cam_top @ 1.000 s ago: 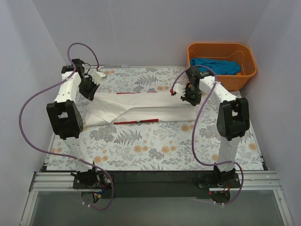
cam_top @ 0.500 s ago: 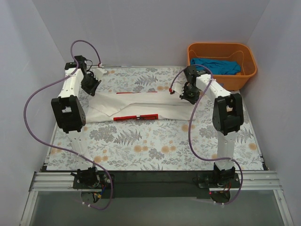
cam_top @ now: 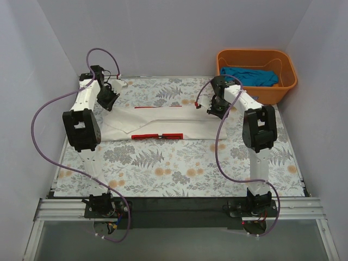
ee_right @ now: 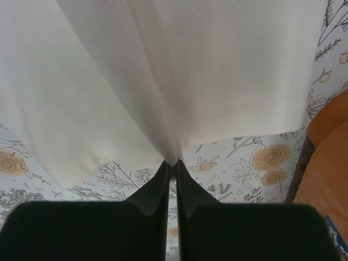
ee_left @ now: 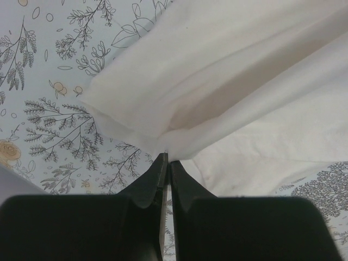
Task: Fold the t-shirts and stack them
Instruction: Fold the tshirt
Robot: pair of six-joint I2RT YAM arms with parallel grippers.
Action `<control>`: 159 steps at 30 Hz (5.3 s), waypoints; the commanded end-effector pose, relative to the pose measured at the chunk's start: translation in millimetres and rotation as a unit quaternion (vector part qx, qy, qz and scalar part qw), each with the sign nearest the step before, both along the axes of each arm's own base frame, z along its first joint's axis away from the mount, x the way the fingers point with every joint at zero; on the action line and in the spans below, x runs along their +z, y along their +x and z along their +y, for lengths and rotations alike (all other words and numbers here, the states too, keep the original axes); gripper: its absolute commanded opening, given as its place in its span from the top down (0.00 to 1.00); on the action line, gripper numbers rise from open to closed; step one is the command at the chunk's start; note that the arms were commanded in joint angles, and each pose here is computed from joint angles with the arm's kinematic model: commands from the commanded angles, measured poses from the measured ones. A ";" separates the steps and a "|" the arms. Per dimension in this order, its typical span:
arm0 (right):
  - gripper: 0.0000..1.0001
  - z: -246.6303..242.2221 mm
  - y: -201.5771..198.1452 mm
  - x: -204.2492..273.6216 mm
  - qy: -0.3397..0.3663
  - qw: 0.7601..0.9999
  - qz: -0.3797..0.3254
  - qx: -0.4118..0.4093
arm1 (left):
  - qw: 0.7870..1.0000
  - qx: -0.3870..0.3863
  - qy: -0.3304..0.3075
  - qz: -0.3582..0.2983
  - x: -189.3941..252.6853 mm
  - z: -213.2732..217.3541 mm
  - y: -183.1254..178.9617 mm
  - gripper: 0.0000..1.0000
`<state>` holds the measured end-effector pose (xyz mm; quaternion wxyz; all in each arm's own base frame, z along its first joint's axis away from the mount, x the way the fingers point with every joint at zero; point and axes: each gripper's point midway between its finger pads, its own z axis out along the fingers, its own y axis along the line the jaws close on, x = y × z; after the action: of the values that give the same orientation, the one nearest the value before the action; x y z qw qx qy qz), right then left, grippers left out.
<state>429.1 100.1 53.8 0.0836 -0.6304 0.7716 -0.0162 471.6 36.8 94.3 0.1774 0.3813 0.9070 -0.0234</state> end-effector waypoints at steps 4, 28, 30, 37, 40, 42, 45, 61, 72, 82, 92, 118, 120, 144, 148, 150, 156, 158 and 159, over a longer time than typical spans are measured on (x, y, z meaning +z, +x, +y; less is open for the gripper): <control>0.54 -13.9 26.1 24.0 -0.036 0.998 -0.044 0.002 | 0.999 0.050 0.000 -0.019 9.6 11.9 10.8 0.76; 0.46 11.0 -68.3 1.1 0.085 0.987 0.082 -0.108 | 0.937 0.267 -0.174 0.146 -23.1 15.9 -120.9 0.53; 0.45 9.2 -67.1 -5.5 0.077 0.988 0.082 -0.105 | 0.932 0.277 -0.178 0.155 -30.2 14.3 -122.0 0.53; 0.46 -1.8 -74.8 -28.6 0.048 0.991 0.085 -0.088 | 0.930 0.287 -0.176 0.149 -33.7 17.0 -117.8 0.55; 0.48 -5.4 -79.8 -37.0 0.037 0.992 0.088 -0.083 | 0.932 0.292 -0.159 0.144 -37.2 24.4 -117.0 0.55; 0.52 -7.5 -81.0 -41.9 0.028 0.993 0.086 -0.076 | 0.931 0.293 -0.159 0.147 -39.3 25.3 -116.7 0.55; 0.62 -14.0 -83.5 -48.6 0.011 0.994 0.083 -0.071 | 0.928 0.295 -0.162 0.161 -45.5 23.3 -121.4 0.58; 0.91 -53.6 -147.0 -44.0 -0.051 0.993 0.100 -0.028 | 0.929 0.271 -0.140 0.211 -48.7 8.4 -205.0 1.00; 0.59 83.1 -66.2 86.3 0.213 0.975 0.017 -0.052 | 0.914 0.302 -0.251 0.104 24.0 4.3 -123.2 0.68; 0.62 283.2 -61.9 106.9 0.313 0.946 0.005 0.082 | 0.863 0.388 -0.299 0.126 5.6 10.2 -61.5 0.61; 0.55 410.3 -116.2 78.8 0.354 0.912 -0.053 0.202 | 0.840 0.423 -0.305 0.151 -13.7 2.7 -74.9 0.59; 0.50 443.5 -130.7 22.4 0.363 0.909 -0.037 0.200 | 0.836 0.426 -0.310 0.153 -18.3 0.9 -74.6 0.59; 0.50 445.7 -128.6 21.5 0.364 0.909 -0.043 0.199 | 0.835 0.428 -0.310 0.152 -18.2 1.6 -72.8 0.59; 0.99 451.0 -110.3 44.6 0.375 0.904 -0.089 0.184 | 0.837 0.442 -0.292 0.134 -27.4 12.5 -58.1 0.58; 0.99 450.8 -109.8 47.0 0.376 0.904 -0.092 0.184 | 0.841 0.443 -0.284 0.123 -32.0 17.1 -53.1 0.59; 0.99 450.6 -109.9 47.7 0.375 0.904 -0.092 0.185 | 0.842 0.443 -0.281 0.124 -37.2 18.1 -50.8 0.60; 0.99 449.8 -110.1 46.3 0.374 0.904 -0.092 0.184 | 0.848 0.433 -0.279 0.126 -49.3 15.1 -46.8 0.62; 0.99 449.3 -110.4 45.9 0.374 0.905 -0.091 0.184 | 0.850 0.429 -0.278 0.126 -53.9 14.3 -45.9 0.62; 0.99 449.1 -109.9 46.4 0.373 0.905 -0.093 0.184 | 0.849 0.430 -0.279 0.126 -55.1 14.4 -45.5 0.62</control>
<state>313.1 539.5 66.9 0.3475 -0.6866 0.5973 0.2260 413.1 48.5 35.5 0.1275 -0.1358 0.9491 -0.2541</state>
